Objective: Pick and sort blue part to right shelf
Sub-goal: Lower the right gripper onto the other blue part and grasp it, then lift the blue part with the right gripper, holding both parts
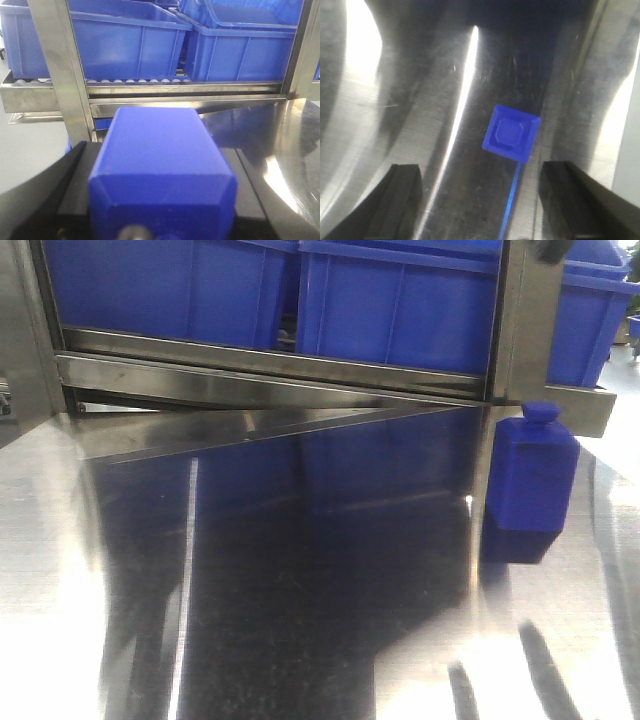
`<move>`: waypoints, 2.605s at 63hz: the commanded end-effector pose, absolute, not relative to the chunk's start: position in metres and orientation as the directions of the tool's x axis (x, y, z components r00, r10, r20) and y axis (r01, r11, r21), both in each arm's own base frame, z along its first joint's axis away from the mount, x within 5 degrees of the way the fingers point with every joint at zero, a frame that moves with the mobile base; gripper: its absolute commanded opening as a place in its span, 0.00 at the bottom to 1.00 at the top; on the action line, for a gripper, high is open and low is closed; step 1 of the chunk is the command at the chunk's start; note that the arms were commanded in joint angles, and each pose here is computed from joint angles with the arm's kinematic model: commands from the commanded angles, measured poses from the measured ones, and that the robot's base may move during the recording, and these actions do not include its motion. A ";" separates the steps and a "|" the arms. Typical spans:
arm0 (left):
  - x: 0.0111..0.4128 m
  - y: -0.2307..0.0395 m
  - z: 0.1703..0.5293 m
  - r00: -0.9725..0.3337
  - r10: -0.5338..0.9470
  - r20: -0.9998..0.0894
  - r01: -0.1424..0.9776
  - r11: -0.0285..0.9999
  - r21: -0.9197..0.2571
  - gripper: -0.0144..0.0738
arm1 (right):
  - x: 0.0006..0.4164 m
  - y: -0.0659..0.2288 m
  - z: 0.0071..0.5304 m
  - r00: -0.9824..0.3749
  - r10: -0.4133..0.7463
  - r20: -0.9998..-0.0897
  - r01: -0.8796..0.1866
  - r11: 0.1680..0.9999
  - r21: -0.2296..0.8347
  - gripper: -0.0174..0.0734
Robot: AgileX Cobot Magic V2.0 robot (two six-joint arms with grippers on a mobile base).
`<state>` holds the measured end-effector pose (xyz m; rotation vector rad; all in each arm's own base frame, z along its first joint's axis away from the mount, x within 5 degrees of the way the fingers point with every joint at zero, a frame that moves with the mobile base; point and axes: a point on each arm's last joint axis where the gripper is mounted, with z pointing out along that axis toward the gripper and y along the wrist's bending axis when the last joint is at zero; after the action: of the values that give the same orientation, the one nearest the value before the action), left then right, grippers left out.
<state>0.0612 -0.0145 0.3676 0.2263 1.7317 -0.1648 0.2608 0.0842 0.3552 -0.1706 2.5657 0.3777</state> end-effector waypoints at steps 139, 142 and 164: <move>-0.005 0.011 0.337 0.120 0.019 -0.993 0.162 0.986 0.039 0.52 | 0.161 0.047 0.287 -0.520 -0.119 -0.846 -0.226 0.974 0.002 0.43; -0.005 0.011 0.337 0.118 0.020 -0.993 0.162 0.986 0.039 0.52 | 0.149 0.042 0.284 -0.497 -0.122 -0.859 -0.228 0.974 -0.007 0.43; -0.004 0.011 0.335 0.100 0.023 -0.995 0.160 0.986 0.039 0.52 | 0.071 0.014 0.301 -0.214 -0.060 -0.975 -0.219 0.976 -0.012 0.43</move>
<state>0.0020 0.0105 0.3215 0.1575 1.5822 -0.0734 0.0836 0.0181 0.2795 -0.1925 1.9615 0.1489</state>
